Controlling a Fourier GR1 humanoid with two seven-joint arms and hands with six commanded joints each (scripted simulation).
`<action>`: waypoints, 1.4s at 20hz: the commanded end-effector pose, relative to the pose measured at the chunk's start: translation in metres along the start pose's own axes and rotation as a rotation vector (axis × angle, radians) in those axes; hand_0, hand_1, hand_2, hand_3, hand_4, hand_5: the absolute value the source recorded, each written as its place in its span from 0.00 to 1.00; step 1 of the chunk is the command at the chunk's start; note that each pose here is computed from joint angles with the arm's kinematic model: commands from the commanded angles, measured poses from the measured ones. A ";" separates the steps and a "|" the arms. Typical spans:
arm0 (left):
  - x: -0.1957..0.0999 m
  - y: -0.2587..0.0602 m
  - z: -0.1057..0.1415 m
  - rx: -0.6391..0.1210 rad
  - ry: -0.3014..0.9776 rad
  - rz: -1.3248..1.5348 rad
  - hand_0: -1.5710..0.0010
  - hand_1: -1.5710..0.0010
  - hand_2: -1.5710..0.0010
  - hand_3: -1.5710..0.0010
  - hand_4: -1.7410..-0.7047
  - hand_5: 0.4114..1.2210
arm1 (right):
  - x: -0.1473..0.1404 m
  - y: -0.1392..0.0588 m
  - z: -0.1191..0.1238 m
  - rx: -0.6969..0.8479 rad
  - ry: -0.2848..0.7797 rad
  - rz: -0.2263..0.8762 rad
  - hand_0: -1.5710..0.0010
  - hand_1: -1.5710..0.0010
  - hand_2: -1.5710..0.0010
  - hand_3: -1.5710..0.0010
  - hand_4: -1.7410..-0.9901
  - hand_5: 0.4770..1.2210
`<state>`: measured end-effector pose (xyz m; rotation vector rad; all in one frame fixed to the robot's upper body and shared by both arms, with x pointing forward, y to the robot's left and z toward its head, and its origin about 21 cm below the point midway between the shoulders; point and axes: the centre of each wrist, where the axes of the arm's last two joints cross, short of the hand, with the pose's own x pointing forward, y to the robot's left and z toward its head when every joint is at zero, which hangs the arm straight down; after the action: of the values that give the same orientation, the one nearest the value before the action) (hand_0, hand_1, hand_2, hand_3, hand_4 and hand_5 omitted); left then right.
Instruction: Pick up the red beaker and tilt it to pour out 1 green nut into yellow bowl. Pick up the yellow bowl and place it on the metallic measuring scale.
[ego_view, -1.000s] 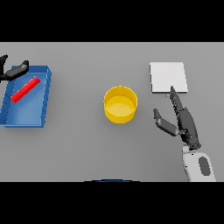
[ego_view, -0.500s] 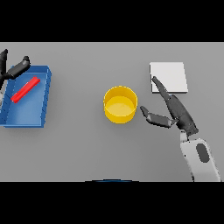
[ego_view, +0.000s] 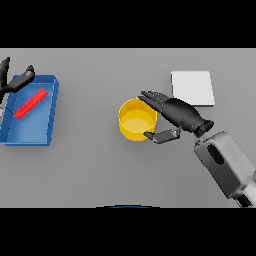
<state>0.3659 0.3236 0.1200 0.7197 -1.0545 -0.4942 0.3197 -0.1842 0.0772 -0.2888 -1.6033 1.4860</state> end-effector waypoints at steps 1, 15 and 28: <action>0.000 0.001 0.000 0.001 -0.001 -0.001 1.00 1.00 1.00 1.00 0.95 0.37 | 0.002 -0.002 -0.002 0.035 -0.029 0.036 1.00 1.00 1.00 1.00 0.67 0.19; -0.002 0.005 0.000 -0.005 -0.023 0.047 1.00 1.00 1.00 1.00 0.91 0.39 | 0.008 0.011 -0.038 0.313 -0.086 0.229 1.00 1.00 1.00 1.00 0.65 0.26; 0.000 0.000 0.005 -0.008 -0.018 0.033 1.00 1.00 1.00 1.00 0.92 0.39 | -0.002 0.030 -0.053 0.393 -0.089 0.213 1.00 1.00 0.98 0.96 0.60 0.35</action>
<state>0.3615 0.3227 0.1213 0.6898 -1.0775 -0.4777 0.3473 -0.1424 0.0433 -0.1745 -1.3411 1.9624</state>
